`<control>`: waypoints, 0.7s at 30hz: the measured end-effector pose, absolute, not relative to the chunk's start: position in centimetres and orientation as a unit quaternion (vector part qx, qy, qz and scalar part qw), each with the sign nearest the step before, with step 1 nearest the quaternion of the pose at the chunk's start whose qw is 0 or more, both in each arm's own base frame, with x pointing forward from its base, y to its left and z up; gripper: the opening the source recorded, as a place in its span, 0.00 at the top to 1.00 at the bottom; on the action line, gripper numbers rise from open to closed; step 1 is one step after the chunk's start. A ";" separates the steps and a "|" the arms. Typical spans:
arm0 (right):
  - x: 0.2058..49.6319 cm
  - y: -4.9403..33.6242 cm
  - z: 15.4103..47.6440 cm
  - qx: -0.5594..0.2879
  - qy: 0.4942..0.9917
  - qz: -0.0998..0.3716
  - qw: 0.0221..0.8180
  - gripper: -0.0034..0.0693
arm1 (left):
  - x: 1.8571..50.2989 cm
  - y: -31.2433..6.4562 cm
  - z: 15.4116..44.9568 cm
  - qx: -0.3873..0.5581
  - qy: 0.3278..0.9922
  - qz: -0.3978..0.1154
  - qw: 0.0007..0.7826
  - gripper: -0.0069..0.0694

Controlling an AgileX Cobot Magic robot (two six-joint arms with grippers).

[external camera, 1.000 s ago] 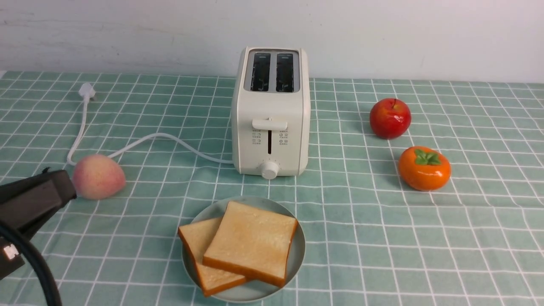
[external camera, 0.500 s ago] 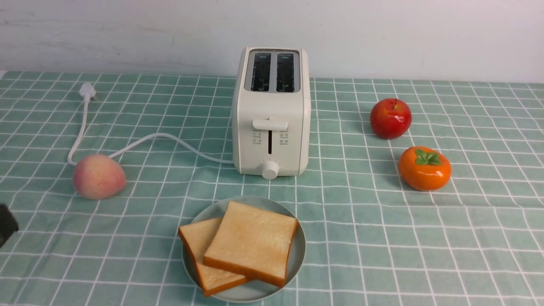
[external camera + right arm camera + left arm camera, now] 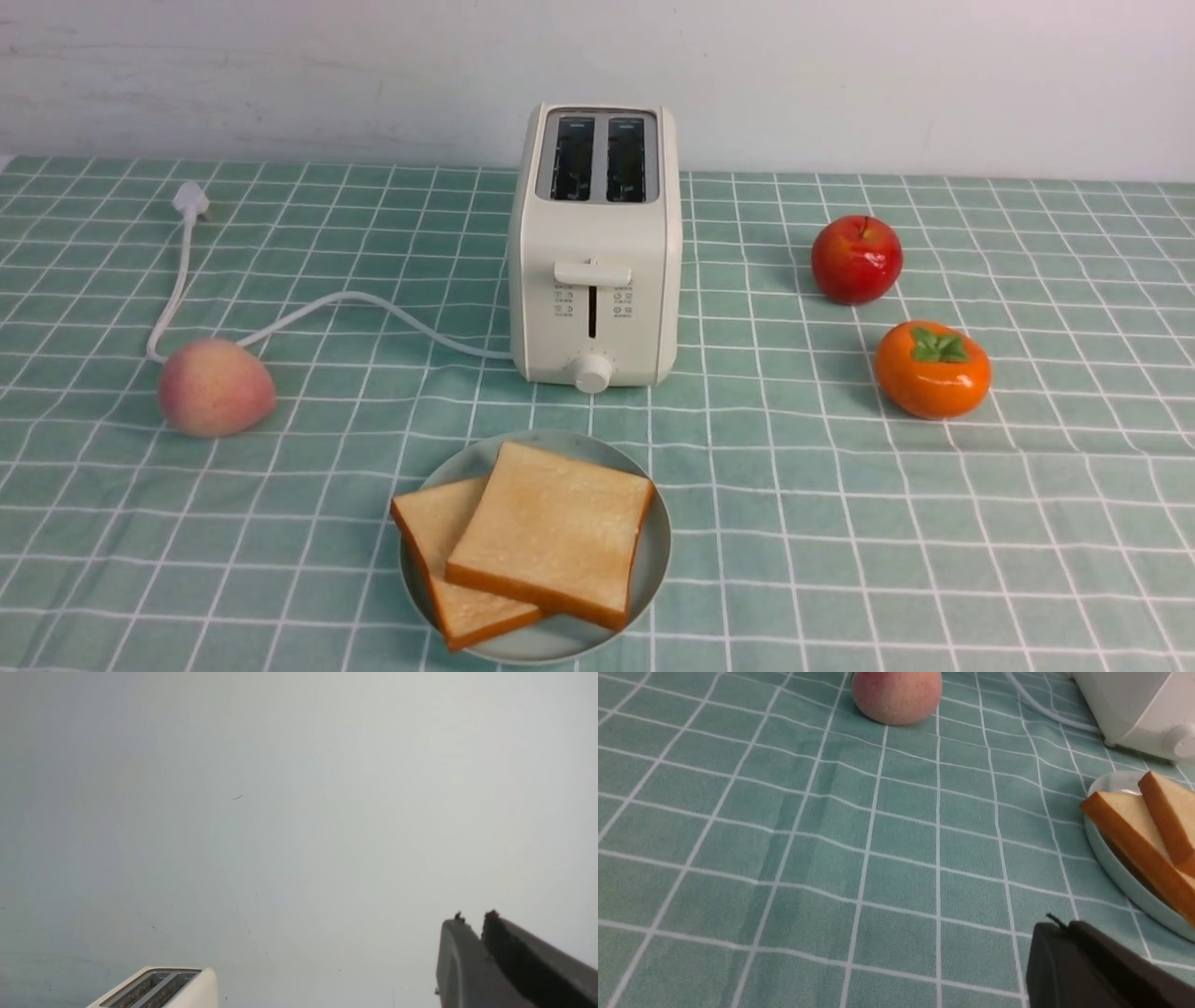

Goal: Take toasted bread from bread machine on blue coffee table place on plate.

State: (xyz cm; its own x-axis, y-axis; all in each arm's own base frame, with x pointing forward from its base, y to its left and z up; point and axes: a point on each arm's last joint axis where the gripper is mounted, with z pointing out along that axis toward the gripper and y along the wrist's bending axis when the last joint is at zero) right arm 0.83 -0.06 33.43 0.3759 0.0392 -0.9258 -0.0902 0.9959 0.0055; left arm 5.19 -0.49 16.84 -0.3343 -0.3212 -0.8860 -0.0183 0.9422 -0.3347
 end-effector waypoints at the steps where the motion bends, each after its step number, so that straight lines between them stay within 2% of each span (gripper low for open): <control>1: 0.8 -0.1 33.4 -0.023 0.558 0.039 0.829 0.86 | 5.2 -0.5 16.9 -0.105 0.803 -0.135 0.571 0.89; 21: 0.9 0.0 33.2 -0.023 0.561 0.039 0.827 0.83 | 5.3 -0.5 17.0 -0.105 0.799 -0.137 0.576 0.87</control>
State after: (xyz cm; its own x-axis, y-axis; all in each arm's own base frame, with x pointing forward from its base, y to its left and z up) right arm 0.95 -0.05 33.23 0.3683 0.0384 -0.9289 -0.0900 0.9959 0.0055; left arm 5.25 -0.51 17.05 -0.3138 -0.3264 -0.8916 -0.0096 0.9401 -0.3408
